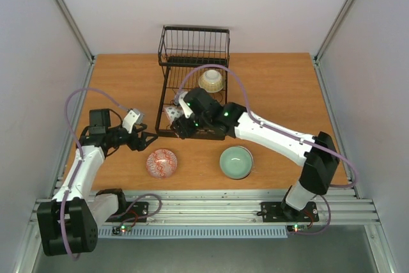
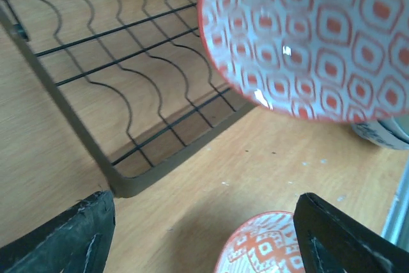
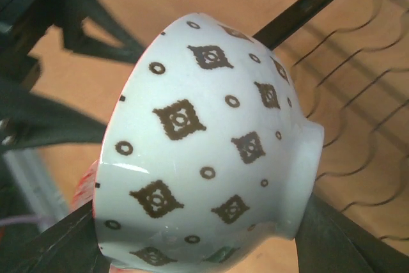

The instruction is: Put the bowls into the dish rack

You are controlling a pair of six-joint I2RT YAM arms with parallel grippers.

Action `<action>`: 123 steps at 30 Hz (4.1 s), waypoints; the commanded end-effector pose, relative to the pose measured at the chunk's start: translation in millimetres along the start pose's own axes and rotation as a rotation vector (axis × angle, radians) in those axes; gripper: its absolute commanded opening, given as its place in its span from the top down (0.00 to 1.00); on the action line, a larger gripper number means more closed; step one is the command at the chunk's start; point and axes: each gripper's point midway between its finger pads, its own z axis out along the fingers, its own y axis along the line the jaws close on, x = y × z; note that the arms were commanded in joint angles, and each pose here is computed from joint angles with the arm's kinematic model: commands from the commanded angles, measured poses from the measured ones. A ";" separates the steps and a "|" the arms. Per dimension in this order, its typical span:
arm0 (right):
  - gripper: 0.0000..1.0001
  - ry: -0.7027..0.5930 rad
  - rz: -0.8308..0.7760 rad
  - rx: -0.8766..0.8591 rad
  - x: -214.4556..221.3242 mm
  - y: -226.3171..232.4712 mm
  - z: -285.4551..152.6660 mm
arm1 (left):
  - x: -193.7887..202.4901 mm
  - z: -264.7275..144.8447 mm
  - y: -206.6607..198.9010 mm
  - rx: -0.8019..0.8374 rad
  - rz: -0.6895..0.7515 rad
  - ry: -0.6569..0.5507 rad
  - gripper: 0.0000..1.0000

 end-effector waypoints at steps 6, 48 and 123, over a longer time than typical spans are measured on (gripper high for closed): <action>0.99 0.098 -0.276 0.509 -29.5 -76.6 38.2 | -8.5 -4.7 34.3 -0.187 0.000 -0.051 0.23; 0.98 0.248 -0.836 1.139 -111.1 -251.0 170.0 | -0.2 -3.1 31.9 -0.167 0.028 -0.072 0.25; 0.59 0.204 0.091 0.001 72.8 9.8 76.5 | 9.3 3.4 35.7 -0.151 0.025 -0.042 0.26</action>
